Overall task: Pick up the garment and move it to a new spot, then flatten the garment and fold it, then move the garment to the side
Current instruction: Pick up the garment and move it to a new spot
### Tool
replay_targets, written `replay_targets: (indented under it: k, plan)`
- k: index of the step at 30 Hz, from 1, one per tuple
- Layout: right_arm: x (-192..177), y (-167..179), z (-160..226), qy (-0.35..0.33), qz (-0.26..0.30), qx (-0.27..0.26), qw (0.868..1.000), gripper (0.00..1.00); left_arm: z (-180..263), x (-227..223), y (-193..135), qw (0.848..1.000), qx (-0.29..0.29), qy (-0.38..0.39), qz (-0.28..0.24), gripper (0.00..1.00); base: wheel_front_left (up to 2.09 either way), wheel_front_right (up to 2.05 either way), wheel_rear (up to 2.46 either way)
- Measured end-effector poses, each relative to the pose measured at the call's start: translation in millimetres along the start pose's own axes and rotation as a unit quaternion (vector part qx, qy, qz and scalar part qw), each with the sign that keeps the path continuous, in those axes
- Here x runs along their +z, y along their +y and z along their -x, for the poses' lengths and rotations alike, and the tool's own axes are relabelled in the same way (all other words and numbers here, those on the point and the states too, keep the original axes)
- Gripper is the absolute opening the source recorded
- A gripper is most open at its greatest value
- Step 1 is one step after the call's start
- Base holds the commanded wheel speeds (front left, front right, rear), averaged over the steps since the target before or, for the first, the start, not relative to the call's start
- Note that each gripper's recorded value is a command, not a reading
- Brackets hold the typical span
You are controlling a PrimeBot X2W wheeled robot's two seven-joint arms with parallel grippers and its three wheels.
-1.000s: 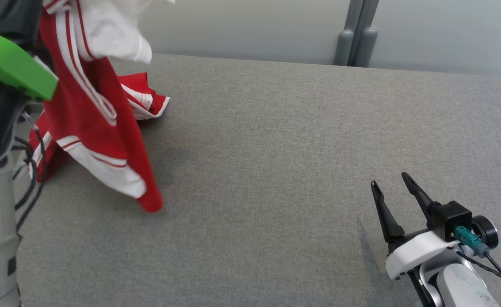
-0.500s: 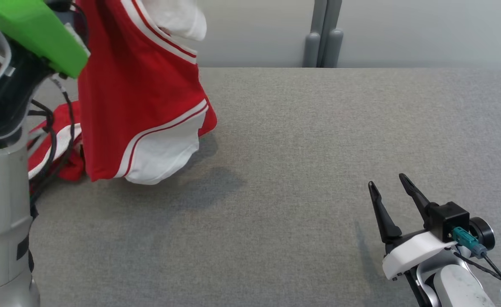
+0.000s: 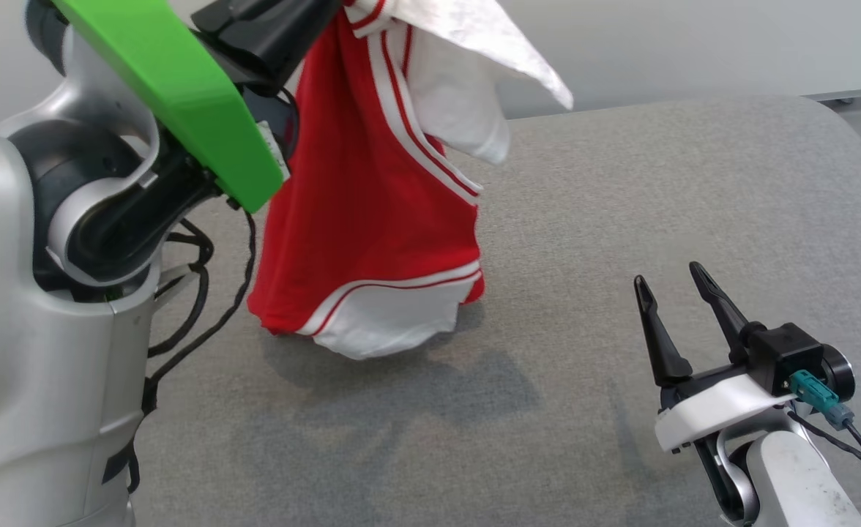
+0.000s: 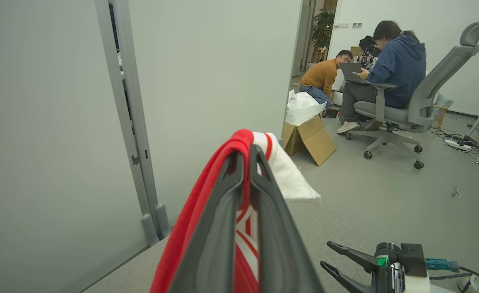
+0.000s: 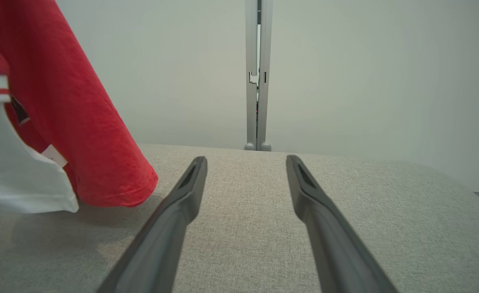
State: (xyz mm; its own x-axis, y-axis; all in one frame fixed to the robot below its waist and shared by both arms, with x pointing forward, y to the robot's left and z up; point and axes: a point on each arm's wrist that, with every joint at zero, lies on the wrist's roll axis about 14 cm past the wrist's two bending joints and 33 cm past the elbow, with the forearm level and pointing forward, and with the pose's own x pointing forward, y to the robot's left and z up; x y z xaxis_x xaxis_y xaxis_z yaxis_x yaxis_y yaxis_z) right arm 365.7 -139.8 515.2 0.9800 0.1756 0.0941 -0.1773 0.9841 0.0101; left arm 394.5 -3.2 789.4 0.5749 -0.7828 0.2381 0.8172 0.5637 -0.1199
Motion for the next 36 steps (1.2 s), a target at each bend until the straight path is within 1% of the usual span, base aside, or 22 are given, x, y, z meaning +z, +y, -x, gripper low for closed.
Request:
replay_targets:
  k: [2, 5, 9, 10, 13, 16, 19, 20, 22, 28, 30, 34, 36]
  plan:
    - [7, -6, 2, -0.011, 0.003, -0.010, 1.000, 1.00, -8, -3, -16, 0.999, -0.030, 0.000, 0.019, 0.00, 0.00, 0.00, 0.00]
    - [12, -14, 9, -0.016, 0.005, -0.023, 1.000, 1.00, -16, -5, -34, 0.997, -0.062, 0.004, 0.034, 0.00, 0.00, 0.00, 0.00]
    - [14, -23, 18, -0.018, 0.006, -0.040, 0.999, 1.00, -26, -8, -48, 0.995, -0.085, 0.007, 0.061, 0.00, 0.00, 0.00, 0.00]
    - [15, -29, 24, -0.019, 0.007, -0.051, 0.998, 1.00, -32, -14, -50, 0.994, -0.087, 0.014, 0.071, 0.00, 0.00, 0.00, 0.00]
    - [16, -37, 32, -0.019, 0.008, -0.067, 0.998, 1.00, -40, -41, -40, 0.991, -0.067, 0.047, 0.103, 0.00, 0.00, 0.00, 0.00]
    - [17, -42, 39, -0.019, 0.007, -0.080, 0.997, 1.00, -44, -86, -28, 0.984, -0.038, 0.104, 0.141, 0.00, 0.00, 0.00, 0.00]
    - [16, -43, 46, -0.017, 0.006, -0.084, 0.996, 1.00, -45, -125, -16, 0.976, -0.006, 0.149, 0.161, 0.00, 0.00, 0.00, 0.00]
    - [15, -44, 51, -0.015, 0.006, -0.089, 0.996, 1.00, -48, -139, -11, 0.974, 0.004, 0.161, 0.159, 0.00, 0.00, 0.00, 0.00]
    - [14, -44, 54, -0.012, 0.006, -0.092, 0.996, 1.00, -52, -147, -3, 0.974, 0.017, 0.168, 0.148, 0.00, 0.00, 0.00, 0.00]
    - [7, -48, 64, 0.002, 0.005, -0.106, 0.994, 1.00, -61, -182, 17, 0.965, 0.046, 0.205, 0.155, 0.00, 0.00, 0.00, 0.00]
    - [4, -52, 66, 0.008, 0.006, -0.114, 0.993, 1.00, -65, -193, 15, 0.962, 0.042, 0.213, 0.167, 0.00, 0.00, 0.00, 0.00]
    - [0, -54, 64, 0.016, 0.006, -0.117, 0.993, 1.00, -70, -216, -1, 0.952, 0.021, 0.227, 0.203, 0.00, 0.00, 0.00, 0.00]
    - [1, -53, 61, 0.015, 0.006, -0.113, 0.993, 1.00, -67, -229, -8, 0.948, 0.013, 0.241, 0.207, 0.00, 0.00, 0.00, 0.00]
